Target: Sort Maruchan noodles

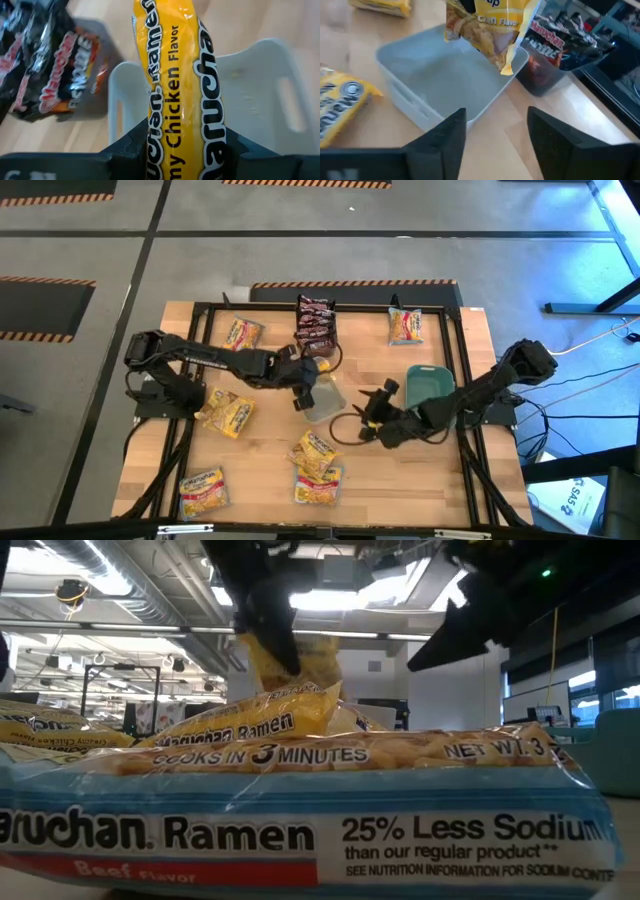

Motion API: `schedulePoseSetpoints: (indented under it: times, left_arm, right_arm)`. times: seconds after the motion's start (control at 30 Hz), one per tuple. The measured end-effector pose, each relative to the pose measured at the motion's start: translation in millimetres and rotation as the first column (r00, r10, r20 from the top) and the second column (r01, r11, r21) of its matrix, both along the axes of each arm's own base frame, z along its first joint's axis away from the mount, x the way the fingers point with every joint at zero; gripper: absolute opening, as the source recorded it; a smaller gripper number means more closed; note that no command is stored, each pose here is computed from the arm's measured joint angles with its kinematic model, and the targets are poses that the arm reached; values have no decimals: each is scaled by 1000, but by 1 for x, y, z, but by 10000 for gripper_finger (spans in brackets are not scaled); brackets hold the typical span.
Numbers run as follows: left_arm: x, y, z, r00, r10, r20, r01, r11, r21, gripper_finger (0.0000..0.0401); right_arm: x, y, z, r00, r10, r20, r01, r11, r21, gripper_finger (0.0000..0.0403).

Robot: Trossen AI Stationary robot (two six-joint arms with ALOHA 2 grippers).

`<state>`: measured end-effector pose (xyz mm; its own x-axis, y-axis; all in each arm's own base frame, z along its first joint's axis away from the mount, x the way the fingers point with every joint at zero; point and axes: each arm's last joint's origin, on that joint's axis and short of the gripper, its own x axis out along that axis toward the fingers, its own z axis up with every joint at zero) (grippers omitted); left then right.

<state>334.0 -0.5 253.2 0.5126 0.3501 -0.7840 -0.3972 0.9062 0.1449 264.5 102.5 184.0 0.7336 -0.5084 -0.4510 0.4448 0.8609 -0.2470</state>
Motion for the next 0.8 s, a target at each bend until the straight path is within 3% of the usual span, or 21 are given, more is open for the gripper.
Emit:
schedulePoseSetpoints:
  times: [0.2,0.37,0.63,0.8]
  left_arm:
    - [2,19,-15,996,38,-81,-40,999,-18,131]
    - [3,29,-31,981,3,-191,-2,1000,4,131]
    - [15,41,-55,968,-11,-250,21,999,35,131]
    - [24,37,-69,959,-72,-275,96,993,74,131]
  right_arm:
    - [10,-25,-3,998,-48,-35,48,999,15,130]
    - [13,-29,-7,997,-43,-59,44,999,27,100]
    - [15,-28,-14,996,-33,-81,35,999,27,88]
    - [15,-28,-19,994,-32,-103,35,999,19,88]
